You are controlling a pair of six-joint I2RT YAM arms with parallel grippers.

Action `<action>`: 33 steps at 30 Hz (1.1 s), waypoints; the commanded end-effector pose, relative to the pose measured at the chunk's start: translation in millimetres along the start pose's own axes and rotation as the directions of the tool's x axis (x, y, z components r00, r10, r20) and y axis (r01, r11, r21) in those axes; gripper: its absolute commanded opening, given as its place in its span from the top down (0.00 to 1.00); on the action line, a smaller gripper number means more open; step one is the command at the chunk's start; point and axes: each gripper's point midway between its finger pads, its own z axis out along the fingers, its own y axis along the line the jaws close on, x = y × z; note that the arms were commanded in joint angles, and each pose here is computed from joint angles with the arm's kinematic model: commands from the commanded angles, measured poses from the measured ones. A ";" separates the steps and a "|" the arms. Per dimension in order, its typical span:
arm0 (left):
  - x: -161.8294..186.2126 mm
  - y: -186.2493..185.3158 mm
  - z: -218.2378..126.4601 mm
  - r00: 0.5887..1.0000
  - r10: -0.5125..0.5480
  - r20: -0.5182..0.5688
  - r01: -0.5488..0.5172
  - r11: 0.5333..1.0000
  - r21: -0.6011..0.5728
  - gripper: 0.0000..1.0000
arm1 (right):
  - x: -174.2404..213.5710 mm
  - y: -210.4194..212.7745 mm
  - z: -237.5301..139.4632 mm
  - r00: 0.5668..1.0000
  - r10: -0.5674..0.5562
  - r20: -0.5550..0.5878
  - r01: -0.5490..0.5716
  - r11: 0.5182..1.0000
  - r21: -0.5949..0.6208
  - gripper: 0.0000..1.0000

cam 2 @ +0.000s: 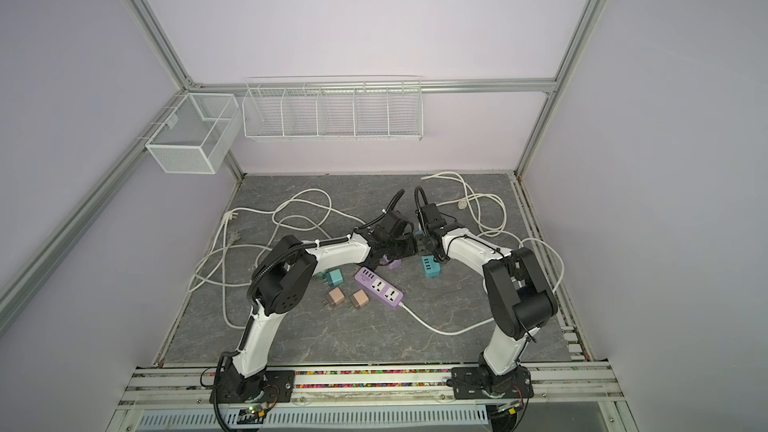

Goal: Pull the plug off the socket
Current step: 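Pull the green adapter off the teal strip with the right gripper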

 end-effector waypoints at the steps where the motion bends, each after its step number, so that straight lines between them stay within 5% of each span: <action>1: 28.8 20.8 15.6 0.996 -0.014 -0.086 0.008 0.998 -0.067 0.70 | 3.3 10.4 -1.8 1.000 0.009 0.008 -0.009 0.999 -0.043 0.81; 13: 27.9 -2.7 26.8 0.995 -0.051 -0.088 0.056 0.997 0.056 0.69 | 4.6 16.0 1.9 1.000 0.026 -0.001 -0.026 0.997 -0.077 0.82; 22: 49.9 44.1 31.6 0.991 -0.046 -0.123 0.033 0.994 -0.108 0.69 | -8.2 3.0 -8.5 0.999 -0.007 0.039 0.008 1.000 -0.013 0.82; 29: 59.9 67.6 36.1 0.988 -0.066 -0.140 0.040 0.983 -0.181 0.69 | -10.2 27.0 -14.5 0.998 -0.052 0.045 0.057 0.993 -0.105 0.84; 33: 58.3 69.6 32.2 0.990 -0.057 -0.128 0.031 0.980 -0.196 0.69 | -17.1 5.0 -19.5 0.995 -0.091 0.045 0.090 0.996 0.015 0.84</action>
